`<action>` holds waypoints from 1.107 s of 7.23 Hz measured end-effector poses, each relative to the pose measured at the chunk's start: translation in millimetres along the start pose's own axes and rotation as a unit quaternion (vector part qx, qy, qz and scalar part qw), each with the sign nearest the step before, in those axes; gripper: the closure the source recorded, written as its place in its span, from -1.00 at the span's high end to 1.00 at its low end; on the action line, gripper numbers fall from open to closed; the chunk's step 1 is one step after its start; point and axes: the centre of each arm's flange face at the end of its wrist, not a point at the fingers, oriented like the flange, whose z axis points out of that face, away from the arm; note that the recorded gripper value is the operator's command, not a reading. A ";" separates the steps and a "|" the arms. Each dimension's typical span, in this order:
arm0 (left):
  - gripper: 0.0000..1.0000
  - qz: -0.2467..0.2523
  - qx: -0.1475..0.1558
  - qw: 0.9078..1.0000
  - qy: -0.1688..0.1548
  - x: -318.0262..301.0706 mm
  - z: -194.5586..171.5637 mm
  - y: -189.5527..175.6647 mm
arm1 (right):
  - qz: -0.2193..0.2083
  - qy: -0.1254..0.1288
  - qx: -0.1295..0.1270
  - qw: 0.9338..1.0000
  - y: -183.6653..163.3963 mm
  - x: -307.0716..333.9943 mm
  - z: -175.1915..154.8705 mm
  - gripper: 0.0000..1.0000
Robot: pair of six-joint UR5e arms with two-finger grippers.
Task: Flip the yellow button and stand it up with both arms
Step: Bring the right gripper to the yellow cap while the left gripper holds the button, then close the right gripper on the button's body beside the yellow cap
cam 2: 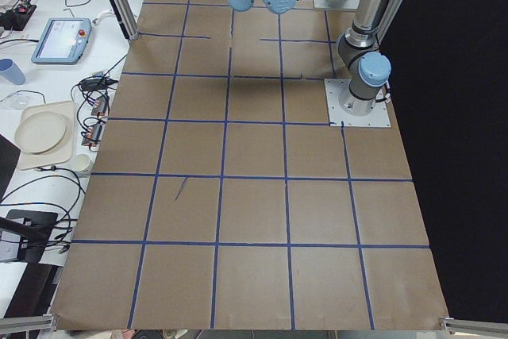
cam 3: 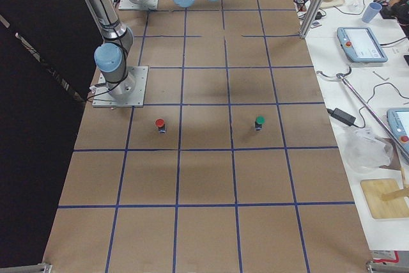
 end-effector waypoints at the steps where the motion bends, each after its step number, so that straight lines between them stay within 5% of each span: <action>1: -0.59 0.004 0.000 1.000 0.000 0.9 1.2 -0.1 | -0.005 -0.005 -0.005 1.000 2.8 -4.0 1.4 0.97; 8: -0.59 -0.043 -0.036 0.998 0.022 20.4 37.1 25.4 | 0.041 0.015 -0.003 0.999 2.6 -51.4 43.9 0.96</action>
